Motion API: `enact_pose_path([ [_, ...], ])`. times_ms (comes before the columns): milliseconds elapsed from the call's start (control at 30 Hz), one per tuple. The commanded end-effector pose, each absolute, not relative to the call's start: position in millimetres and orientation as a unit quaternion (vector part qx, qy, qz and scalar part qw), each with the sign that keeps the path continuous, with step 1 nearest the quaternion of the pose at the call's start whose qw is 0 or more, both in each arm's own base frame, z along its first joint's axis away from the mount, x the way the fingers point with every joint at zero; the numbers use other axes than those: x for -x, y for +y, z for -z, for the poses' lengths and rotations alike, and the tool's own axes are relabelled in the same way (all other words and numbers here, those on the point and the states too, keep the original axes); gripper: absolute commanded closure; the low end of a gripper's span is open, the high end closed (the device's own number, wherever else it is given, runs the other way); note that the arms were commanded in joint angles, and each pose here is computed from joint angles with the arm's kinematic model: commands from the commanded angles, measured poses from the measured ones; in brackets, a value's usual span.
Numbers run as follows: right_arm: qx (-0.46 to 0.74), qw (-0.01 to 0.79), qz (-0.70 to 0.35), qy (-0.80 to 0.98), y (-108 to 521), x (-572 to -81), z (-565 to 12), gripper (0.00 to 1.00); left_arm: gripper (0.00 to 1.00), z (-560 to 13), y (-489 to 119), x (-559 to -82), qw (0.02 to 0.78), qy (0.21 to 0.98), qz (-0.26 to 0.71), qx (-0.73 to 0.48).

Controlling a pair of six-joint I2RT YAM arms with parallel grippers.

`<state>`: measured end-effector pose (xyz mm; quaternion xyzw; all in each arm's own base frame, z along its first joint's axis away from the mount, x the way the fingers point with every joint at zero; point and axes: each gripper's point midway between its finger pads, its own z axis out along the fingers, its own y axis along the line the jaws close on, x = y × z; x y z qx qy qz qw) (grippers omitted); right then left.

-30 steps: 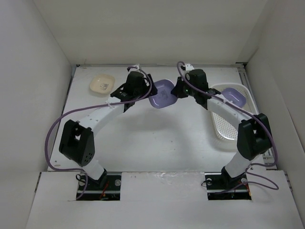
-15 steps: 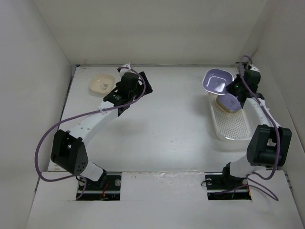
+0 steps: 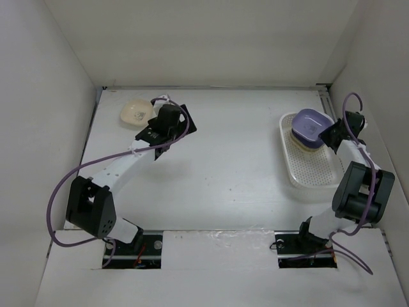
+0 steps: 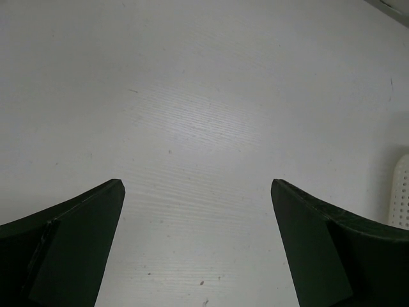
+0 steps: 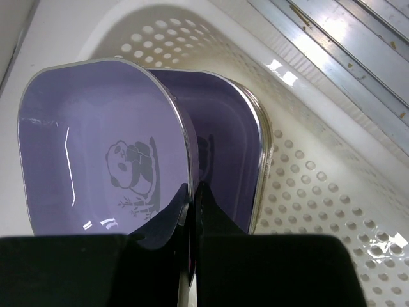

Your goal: Place the plates into the plastic bin on the countertop

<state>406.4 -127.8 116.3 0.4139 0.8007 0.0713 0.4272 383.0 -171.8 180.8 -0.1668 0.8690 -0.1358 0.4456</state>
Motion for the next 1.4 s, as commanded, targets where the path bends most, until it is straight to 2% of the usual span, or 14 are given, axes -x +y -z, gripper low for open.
enact_pose_path([
  [0, -0.424, 0.481, -0.071, 0.764, -138.5, -416.9, -148.7, 0.97, 0.0, -197.6, -168.5, -381.7, 0.469, 0.854, 0.146, 0.169],
  [33, -0.43, 0.481, -0.07, 0.761, -139.8, -416.8, -148.8, 0.96, 0.0, -193.8, -168.2, -380.3, 0.466, 0.856, 0.146, 0.173],
  [100, -0.43, 0.481, -0.07, 0.761, -138.9, -414.6, -148.6, 0.69, 0.0, -193.7, -168.2, -380.3, 0.466, 0.856, 0.146, 0.173],
  [167, -0.433, 0.493, -0.068, 0.751, -139.5, -410.6, -159.7, 0.29, 0.0, -193.9, -168.5, -380.4, 0.465, 0.855, 0.148, 0.177],
  [267, -0.429, 0.51, -0.062, 0.742, -135.6, -404.6, -173.8, 0.15, 0.0, -196.6, -155.9, -387.6, 0.464, 0.848, 0.143, 0.211],
  [300, -0.424, 0.528, -0.064, 0.733, -134.5, -401.9, -191.0, 0.05, 0.0, -185.9, -145.7, -388.4, 0.45, 0.853, 0.13, 0.229],
  [367, -0.412, 0.542, -0.069, 0.729, -122.9, -400.4, -203.4, 0.0, 0.0, -179.9, -134.8, -393.6, 0.425, 0.85, 0.155, 0.27],
  [533, -0.34, 0.589, -0.072, 0.73, -77.3, -398.7, -246.2, 0.0, 0.0, -171.6, -70.8, -412.0, 0.431, 0.801, 0.155, 0.385],
  [767, -0.233, 0.6, -0.122, 0.755, -7.0, -410.1, -268.7, 0.0, 0.0, -141.0, 17.4, -431.3, 0.423, 0.735, 0.093, 0.522],
  [1000, -0.199, 0.595, -0.167, 0.761, 23.8, -420.4, -259.5, 0.0, 0.0, -117.7, 57.9, -469.8, 0.443, 0.688, 0.066, 0.571],
  [1133, -0.188, 0.594, -0.184, 0.76, 35.7, -422.4, -258.4, 0.0, 0.0, -81.1, 67.7, -493.9, 0.407, 0.699, 0.064, 0.584],
  [1233, -0.186, 0.594, -0.184, 0.761, 40.0, -422.1, -256.1, 0.0, 0.0, -69.0, 70.7, -509.6, 0.412, 0.695, 0.076, 0.584],
  [1367, -0.185, 0.582, -0.184, 0.77, 44.1, -425.6, -244.3, 0.0, 0.0, -45.6, 68.6, -514.0, 0.385, 0.708, 0.066, 0.588],
])
